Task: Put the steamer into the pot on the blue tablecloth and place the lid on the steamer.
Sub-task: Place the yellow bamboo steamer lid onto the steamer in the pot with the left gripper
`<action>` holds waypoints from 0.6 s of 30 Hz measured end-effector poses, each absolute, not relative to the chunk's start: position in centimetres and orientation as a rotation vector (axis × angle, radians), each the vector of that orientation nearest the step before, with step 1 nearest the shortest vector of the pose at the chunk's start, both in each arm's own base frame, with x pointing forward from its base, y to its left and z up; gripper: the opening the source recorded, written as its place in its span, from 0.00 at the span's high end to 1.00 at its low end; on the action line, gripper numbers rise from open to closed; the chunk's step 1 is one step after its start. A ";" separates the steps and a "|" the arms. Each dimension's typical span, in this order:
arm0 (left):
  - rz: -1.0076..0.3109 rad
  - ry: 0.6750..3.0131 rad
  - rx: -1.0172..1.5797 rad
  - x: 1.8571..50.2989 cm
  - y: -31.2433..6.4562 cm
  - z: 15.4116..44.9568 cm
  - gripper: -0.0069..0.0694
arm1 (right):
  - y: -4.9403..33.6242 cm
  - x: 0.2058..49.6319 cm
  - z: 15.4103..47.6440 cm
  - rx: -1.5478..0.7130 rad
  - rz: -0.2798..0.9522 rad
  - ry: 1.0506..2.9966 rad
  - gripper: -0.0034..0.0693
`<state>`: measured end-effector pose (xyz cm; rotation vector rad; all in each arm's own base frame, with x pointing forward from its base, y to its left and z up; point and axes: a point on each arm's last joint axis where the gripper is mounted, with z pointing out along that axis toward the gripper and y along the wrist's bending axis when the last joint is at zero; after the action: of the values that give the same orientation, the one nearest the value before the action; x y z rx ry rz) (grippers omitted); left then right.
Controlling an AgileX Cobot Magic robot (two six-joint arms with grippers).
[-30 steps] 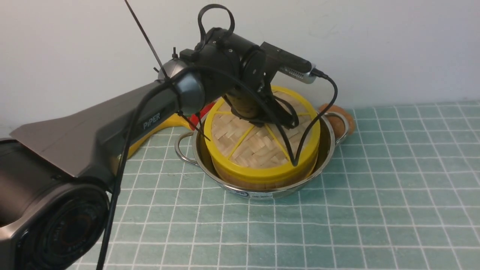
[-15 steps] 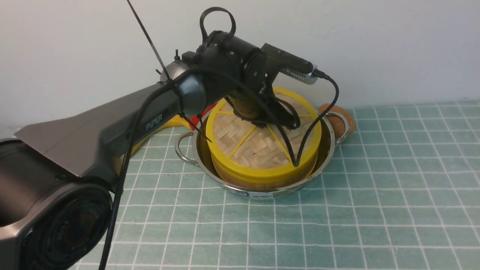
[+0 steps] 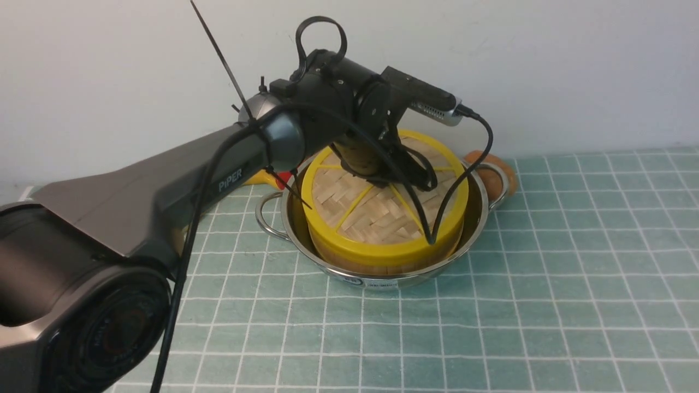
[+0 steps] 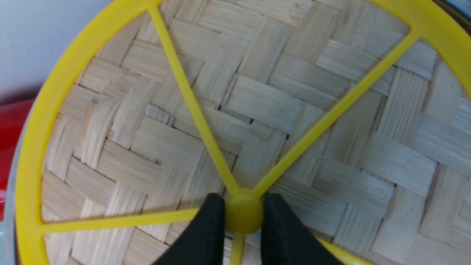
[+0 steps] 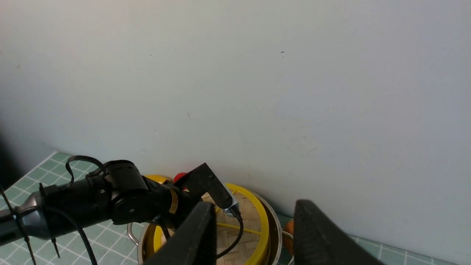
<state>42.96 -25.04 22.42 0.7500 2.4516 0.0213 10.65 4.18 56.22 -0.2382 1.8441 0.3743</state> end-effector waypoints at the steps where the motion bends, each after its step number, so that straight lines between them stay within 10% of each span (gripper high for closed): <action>1: 0.021 2.449 0.750 43.0 -25.0 22.4 0.76 | 4.2 10.6 56.2 -0.238 0.374 1.844 0.53; 9: 0.048 2.419 0.812 43.1 -25.0 22.5 0.64 | 4.2 10.6 56.2 -0.238 0.374 1.844 0.53; 18: 0.058 2.397 0.778 43.3 -25.0 26.5 0.07 | 4.2 10.6 56.2 -0.238 0.374 1.844 0.53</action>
<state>43.29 -24.97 26.48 0.7776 2.3970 0.0579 10.65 4.18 56.22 -0.2382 1.8441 0.3743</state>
